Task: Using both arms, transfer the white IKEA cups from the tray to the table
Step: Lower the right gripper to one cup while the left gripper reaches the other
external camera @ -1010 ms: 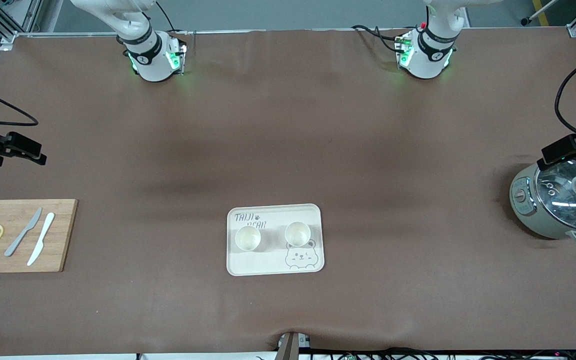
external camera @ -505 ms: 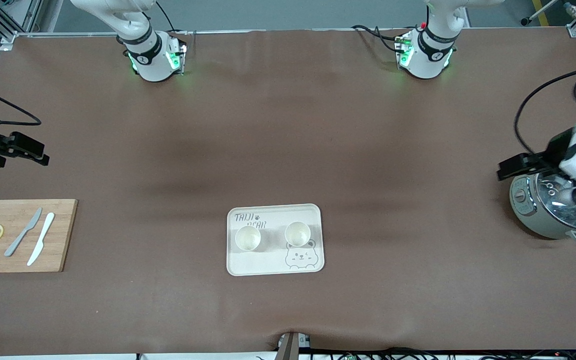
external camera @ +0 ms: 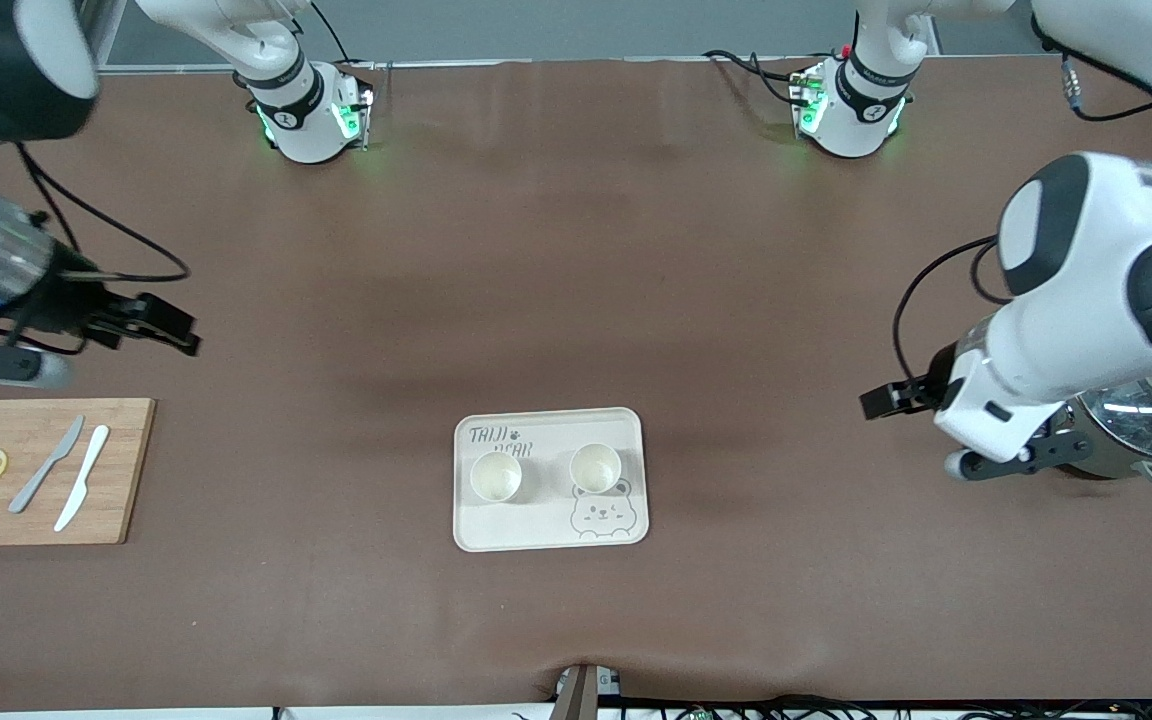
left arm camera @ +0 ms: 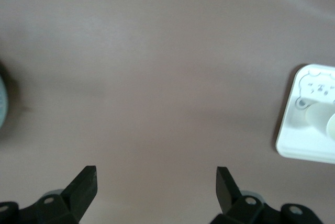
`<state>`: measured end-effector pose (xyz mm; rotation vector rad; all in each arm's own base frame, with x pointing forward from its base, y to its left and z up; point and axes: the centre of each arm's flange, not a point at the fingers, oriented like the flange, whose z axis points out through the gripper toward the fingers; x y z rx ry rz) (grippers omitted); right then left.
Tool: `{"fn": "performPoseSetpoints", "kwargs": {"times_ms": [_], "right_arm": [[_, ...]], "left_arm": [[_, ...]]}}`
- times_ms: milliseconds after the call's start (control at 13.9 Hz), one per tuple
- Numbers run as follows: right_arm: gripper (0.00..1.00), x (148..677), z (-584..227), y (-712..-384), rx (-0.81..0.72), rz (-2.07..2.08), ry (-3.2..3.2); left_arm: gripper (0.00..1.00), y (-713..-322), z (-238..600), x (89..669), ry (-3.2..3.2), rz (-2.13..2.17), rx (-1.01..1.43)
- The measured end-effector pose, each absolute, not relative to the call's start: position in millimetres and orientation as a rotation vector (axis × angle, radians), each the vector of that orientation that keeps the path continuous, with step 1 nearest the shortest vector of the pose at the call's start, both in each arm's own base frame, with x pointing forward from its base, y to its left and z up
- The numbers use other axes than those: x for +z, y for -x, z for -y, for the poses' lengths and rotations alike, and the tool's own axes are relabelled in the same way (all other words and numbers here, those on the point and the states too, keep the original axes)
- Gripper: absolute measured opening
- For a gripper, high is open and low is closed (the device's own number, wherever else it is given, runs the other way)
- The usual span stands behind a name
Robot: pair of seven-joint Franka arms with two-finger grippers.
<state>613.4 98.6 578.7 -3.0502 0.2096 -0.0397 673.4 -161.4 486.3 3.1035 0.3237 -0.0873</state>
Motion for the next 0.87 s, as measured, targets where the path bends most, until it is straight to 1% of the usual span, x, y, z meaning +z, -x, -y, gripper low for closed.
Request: {"fn": "performPoseSetpoints", "kwargs": {"times_ms": [433,865], "right_arm": [[1.00,529,-207,-626,-0.095,-0.224,3.027],[1.00,463,-255,-647,-0.142,-0.284,3.002]], "left_arm": [[1.00,-682,239,434,-3.048,-0.484,0.009],[1.00,-676,319,382,-2.979,-0.593,0.088]]}}
